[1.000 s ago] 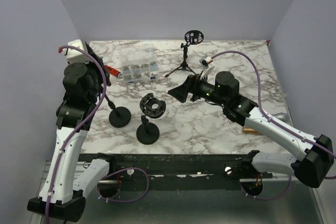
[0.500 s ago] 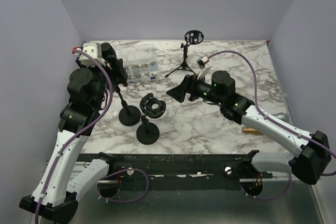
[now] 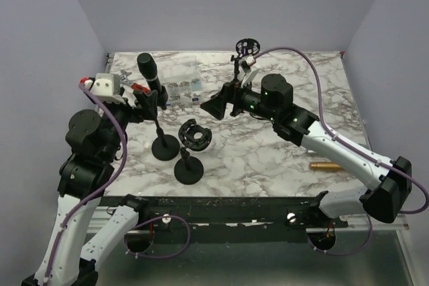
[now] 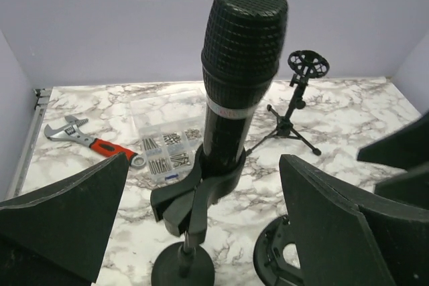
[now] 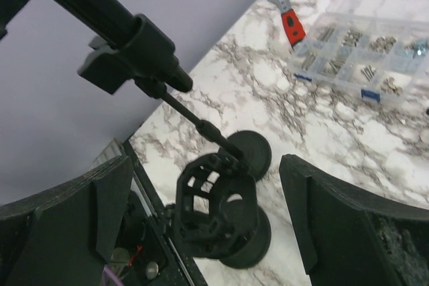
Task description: Remove the microphone from the stand
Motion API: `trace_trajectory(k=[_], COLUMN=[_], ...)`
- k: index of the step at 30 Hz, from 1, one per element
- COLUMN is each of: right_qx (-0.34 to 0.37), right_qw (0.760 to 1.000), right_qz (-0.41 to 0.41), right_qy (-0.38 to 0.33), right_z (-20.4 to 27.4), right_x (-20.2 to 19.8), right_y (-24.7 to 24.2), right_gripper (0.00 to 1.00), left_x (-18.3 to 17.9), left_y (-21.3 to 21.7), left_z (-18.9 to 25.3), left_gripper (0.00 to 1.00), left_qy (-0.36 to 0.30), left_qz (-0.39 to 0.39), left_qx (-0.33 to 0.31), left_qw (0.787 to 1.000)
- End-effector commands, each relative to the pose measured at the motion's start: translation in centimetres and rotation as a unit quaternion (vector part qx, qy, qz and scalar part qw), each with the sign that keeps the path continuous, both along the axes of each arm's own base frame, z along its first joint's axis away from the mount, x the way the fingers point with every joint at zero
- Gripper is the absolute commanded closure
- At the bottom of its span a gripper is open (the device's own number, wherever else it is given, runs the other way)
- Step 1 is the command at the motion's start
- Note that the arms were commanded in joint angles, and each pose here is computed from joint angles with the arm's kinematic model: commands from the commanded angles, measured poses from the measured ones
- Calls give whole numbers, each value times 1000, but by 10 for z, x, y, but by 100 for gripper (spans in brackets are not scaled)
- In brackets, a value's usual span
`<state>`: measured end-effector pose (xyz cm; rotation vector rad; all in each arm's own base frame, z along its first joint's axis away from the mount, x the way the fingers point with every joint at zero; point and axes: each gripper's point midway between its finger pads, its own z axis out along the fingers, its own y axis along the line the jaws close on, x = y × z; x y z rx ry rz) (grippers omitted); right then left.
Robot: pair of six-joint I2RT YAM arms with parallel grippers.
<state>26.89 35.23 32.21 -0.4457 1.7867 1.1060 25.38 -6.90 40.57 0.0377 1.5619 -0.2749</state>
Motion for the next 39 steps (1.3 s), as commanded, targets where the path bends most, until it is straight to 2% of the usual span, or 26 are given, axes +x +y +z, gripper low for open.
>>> trace_trajectory(k=[1, 10, 19, 23, 32, 34, 37, 39], right_qx=[-32, -55, -76, -94, -125, -123, -130, -128], right_qw=[999, 994, 986, 979, 959, 958, 952, 952], right_qz=[2, -19, -62, -92, -174, -173, -192, -184], right_qy=[-32, -96, -137, -153, -187, -194, -201, -207], right_z=[11, 47, 62, 62, 57, 59, 61, 63], right_x=[4, 6, 10, 18, 36, 37, 43, 42], right_y=[21, 84, 133, 149, 152, 154, 151, 154], right_gripper=[0, 0, 0, 6, 26, 35, 62, 70], left_x=[-44, -85, -82, -81, -83, -82, -77, -74], left_y=[0, 22, 28, 29, 32, 31, 27, 27], left_z=[9, -10, -44, -49, -58, -62, -74, -78], left_gripper=[1, 1, 1, 1, 1, 1, 1, 1], left_qy=[-17, -27, 9, 16, 16, 19, 39, 48], left_qz=[-41, -15, 5, 8, 18, 16, 11, 14], left_qx=[-7, -26, -22, -19, -31, -33, -26, -23], left_qw=[999, 999, 1000, 1000, 999, 999, 999, 998])
